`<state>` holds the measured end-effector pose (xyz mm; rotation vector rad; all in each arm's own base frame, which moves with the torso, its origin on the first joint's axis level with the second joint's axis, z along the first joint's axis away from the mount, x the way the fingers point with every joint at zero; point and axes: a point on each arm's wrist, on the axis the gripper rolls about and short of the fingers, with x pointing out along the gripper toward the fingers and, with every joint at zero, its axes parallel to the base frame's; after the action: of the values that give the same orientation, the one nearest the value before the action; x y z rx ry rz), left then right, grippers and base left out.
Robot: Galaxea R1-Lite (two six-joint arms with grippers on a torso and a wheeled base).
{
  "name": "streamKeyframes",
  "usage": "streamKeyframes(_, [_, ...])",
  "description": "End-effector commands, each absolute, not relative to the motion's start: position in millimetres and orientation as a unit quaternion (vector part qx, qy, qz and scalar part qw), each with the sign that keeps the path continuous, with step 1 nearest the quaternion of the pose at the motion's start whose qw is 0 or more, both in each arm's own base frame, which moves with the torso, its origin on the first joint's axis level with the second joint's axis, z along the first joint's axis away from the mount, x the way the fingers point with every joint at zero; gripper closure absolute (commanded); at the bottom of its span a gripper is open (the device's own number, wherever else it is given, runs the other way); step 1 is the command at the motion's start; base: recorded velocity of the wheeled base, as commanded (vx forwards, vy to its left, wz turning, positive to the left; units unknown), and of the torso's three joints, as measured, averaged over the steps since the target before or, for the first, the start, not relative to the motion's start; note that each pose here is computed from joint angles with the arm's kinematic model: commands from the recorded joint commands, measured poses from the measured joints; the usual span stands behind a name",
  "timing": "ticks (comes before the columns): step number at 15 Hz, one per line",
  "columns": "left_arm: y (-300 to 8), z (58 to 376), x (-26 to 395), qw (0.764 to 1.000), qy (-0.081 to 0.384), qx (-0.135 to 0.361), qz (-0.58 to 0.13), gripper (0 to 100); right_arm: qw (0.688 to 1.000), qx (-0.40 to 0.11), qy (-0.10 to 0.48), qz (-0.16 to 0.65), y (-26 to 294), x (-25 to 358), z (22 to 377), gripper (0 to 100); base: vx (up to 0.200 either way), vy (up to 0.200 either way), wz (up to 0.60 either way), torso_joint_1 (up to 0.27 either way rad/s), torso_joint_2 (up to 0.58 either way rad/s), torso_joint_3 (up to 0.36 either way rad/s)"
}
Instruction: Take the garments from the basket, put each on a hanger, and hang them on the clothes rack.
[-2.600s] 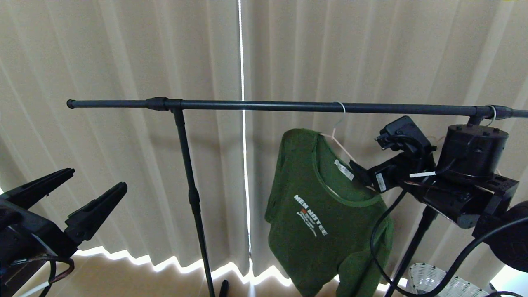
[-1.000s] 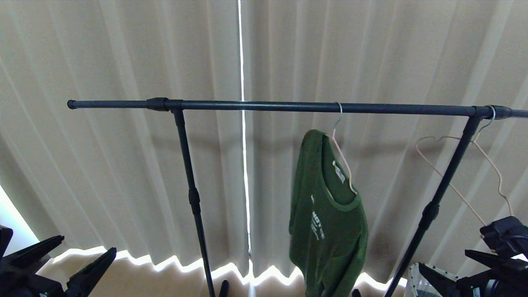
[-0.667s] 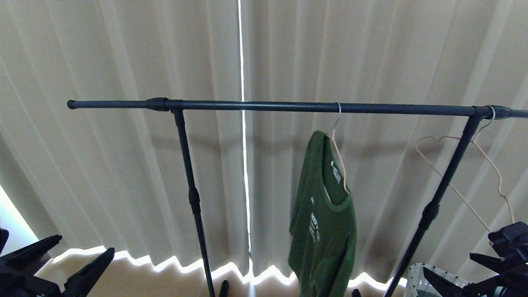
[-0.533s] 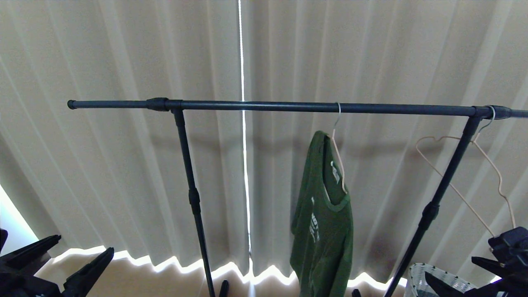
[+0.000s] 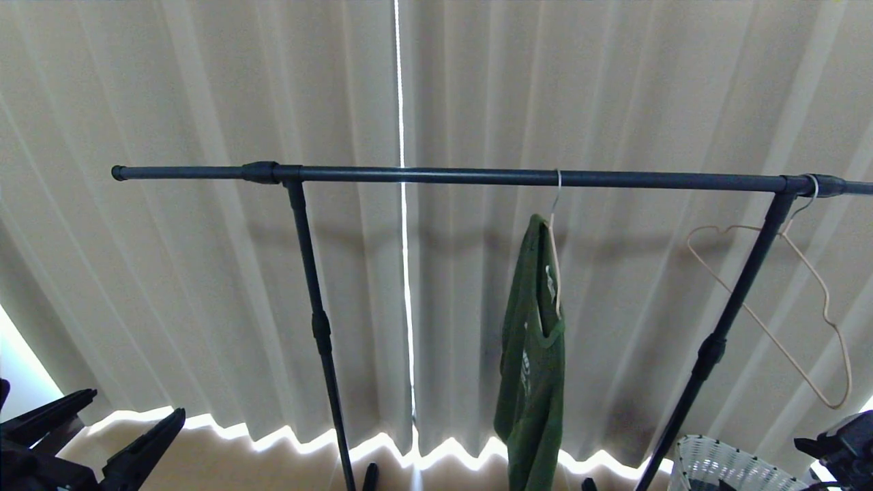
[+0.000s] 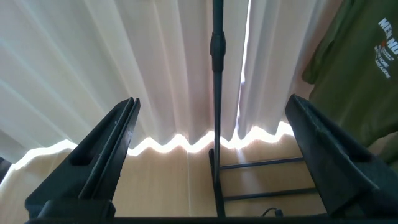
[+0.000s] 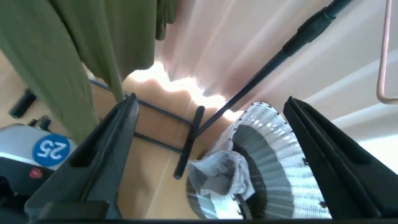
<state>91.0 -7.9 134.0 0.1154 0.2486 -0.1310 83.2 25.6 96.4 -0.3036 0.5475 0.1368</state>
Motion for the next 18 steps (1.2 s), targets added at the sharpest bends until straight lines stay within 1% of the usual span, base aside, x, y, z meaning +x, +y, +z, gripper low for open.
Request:
streamKeyframes(1, [-7.8,133.4,90.9,0.988,0.125,0.058,-0.065,0,0.948,-0.152,0.27,0.068,25.2,82.1,95.2,0,0.0,0.0,0.0,0.0,0.0,0.0])
streamKeyframes(3, [-7.8,133.2,91.1,0.988,0.126,0.057,-0.066,0,0.945,-0.163,0.276,0.07,25.0,82.0,93.3,0,0.0,0.0,0.0,0.0,0.0,0.0])
streamKeyframes(7, [-7.4,133.8,91.1,0.989,0.124,0.057,-0.062,0,0.945,-0.163,0.277,0.068,24.7,82.5,93.2,0,0.0,0.0,0.0,0.0,0.0,0.0])
streamKeyframes(11, [-7.3,132.7,90.4,0.988,0.126,0.057,-0.063,0,0.945,-0.162,0.275,0.067,24.7,82.3,93.6,0,-0.2,0.0,0.0,0.007,0.0,-0.002])
streamKeyframes(14, [-7.0,134.8,85.5,0.99,0.111,0.057,-0.062,0,0.945,-0.161,0.275,0.068,24.7,82.3,93.6,0,-0.2,0.0,0.0,-0.005,0.0,0.001])
streamKeyframes(18, [-7.0,134.6,84.7,0.99,0.11,0.056,-0.063,0,0.946,-0.159,0.275,0.067,24.7,82.3,93.6,0,-0.2,0.0,0.0,0.005,0.0,0.002])
